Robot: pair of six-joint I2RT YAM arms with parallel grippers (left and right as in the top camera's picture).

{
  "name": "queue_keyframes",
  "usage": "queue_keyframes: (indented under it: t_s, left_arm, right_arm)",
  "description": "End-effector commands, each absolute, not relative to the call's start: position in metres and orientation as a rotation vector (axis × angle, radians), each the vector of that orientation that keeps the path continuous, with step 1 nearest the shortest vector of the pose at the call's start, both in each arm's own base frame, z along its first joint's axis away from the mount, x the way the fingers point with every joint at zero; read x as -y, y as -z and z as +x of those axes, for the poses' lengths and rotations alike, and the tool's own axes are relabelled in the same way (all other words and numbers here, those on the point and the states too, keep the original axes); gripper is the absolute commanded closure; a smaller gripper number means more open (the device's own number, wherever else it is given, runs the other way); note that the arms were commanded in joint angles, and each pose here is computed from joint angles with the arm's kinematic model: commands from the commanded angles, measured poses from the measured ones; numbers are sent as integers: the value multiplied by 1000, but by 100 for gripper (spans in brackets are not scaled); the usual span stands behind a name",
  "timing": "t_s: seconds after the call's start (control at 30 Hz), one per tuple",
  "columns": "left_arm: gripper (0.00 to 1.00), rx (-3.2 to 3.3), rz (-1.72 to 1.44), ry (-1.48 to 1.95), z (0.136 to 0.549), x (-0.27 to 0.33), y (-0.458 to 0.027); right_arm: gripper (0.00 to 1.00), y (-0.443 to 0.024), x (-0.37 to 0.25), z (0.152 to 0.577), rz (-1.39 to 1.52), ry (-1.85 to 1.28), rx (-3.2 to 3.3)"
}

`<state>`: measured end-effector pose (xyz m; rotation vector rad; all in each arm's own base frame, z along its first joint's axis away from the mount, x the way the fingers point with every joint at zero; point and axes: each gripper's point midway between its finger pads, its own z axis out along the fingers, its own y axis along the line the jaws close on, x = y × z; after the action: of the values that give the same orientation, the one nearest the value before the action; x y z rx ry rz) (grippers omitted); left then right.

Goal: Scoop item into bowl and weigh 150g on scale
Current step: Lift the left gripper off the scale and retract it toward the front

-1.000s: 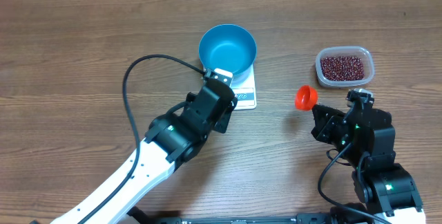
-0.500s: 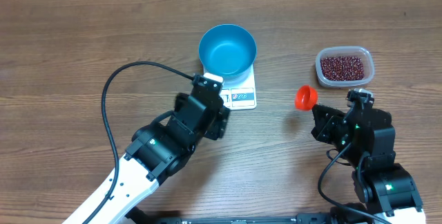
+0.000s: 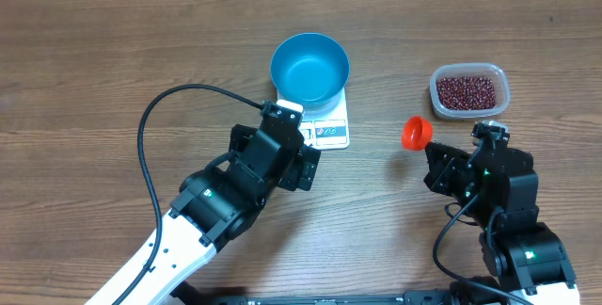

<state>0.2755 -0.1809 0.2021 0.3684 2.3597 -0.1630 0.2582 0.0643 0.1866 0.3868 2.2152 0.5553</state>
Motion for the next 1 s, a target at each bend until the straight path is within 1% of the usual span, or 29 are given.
queue_keyframes:
  t_s: [0.0,0.67,0.77,0.97]
  left_arm:
    - [0,-2353,360,175,273,180,-205]
    - [0,-2378,403,150,268,177,-200]
    - [0,-2356,414,151,267,175,-206]
    - [0,-2232,455,174,260,177,-236]
  right_arm:
    - [96,-201,-65,261,371,-558,-2180]
    - [96,-201,-66,261,368,-565,-2181]
    - [96,-201,-66,261,368,-565,-2181]
    - [96,-201,-66,261,368,-565,-2181]
